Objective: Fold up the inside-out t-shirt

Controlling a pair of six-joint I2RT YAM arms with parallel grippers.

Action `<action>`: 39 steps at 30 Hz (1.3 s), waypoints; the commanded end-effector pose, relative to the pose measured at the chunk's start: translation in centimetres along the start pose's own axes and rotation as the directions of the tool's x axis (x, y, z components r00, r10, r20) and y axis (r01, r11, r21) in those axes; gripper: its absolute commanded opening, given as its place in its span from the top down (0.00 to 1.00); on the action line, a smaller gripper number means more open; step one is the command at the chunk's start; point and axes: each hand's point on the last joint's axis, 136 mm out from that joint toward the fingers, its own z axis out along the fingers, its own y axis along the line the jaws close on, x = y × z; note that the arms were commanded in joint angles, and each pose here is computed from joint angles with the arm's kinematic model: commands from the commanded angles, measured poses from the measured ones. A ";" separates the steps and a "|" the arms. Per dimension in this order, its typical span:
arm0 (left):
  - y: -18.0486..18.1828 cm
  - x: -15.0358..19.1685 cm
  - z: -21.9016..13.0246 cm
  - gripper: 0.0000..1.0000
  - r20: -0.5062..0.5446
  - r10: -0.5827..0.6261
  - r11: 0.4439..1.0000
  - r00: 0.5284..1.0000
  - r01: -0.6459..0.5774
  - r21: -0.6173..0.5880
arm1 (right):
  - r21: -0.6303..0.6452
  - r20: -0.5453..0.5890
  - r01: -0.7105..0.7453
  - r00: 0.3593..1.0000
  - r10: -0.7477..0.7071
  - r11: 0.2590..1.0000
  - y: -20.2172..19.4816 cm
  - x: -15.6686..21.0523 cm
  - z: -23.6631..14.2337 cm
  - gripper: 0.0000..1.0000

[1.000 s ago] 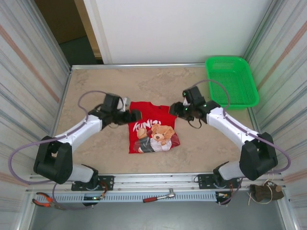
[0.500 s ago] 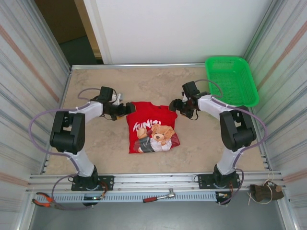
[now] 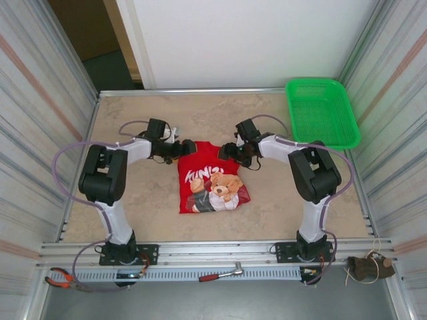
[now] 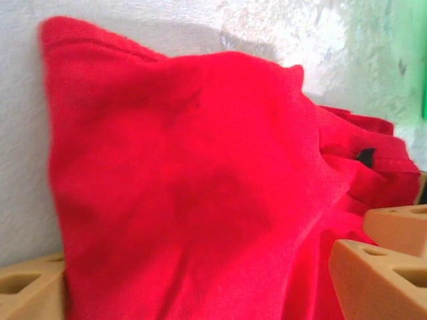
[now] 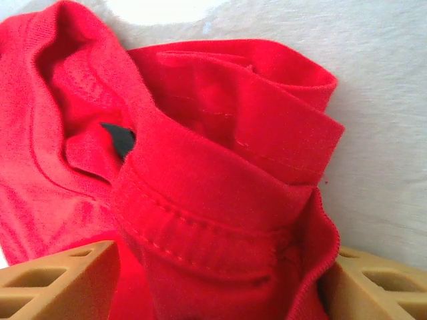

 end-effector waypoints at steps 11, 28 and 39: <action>-3.0 0.5 3.8 1.00 0.008 -0.006 0.981 1.000 0.004 0.196 | -0.127 -0.004 -0.064 0.998 0.064 0.990 1.4 -2.4 1.5 1.00; -20.5 -14.1 -14.2 1.00 0.471 0.230 0.842 0.852 -0.416 0.342 | -0.442 0.385 0.171 0.923 0.014 0.881 11.8 -14.6 -19.4 1.00; -9.4 0.3 -5.5 1.00 0.298 0.152 0.936 0.942 -0.234 0.263 | -0.381 0.221 -0.042 0.966 0.135 0.924 2.5 -2.7 -9.3 1.00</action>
